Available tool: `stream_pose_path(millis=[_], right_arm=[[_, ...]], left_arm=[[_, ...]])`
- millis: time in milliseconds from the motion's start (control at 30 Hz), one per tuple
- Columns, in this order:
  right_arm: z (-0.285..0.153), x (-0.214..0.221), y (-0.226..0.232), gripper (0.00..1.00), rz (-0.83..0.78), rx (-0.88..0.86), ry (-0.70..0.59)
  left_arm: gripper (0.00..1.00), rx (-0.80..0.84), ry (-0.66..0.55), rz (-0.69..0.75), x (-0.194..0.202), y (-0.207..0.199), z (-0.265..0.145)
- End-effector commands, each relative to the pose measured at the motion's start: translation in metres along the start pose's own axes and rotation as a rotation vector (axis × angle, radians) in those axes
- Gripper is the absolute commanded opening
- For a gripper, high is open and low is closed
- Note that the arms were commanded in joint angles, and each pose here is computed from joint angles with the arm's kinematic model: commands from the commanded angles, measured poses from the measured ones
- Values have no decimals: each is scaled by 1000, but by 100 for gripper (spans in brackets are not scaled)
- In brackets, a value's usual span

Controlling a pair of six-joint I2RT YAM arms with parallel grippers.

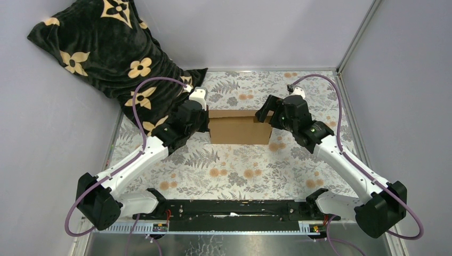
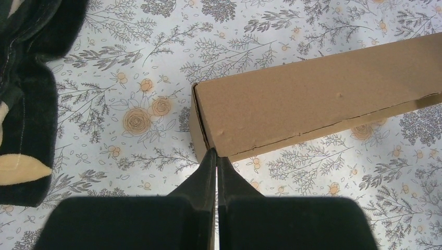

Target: Fold the paper box

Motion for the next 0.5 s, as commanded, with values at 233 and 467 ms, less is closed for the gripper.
stream_pose_path(millis=[233, 467], right_arm=[[12, 21, -7, 94, 50, -36, 89], [17, 30, -13, 87, 39, -28, 122]], left_arm=[[0, 99, 113, -8, 28, -14, 9], [1, 124, 105, -12, 25, -18, 6]])
Point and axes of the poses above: each gripper's point midway between its finger pads, its own z axis out along the fingers, its own y axis along the line the jaws close on, x = y × z, the point moved 8 cm from there along -z, back along the fingers, and after that the axes turned 1 degree about z, right-handed, at the moved point
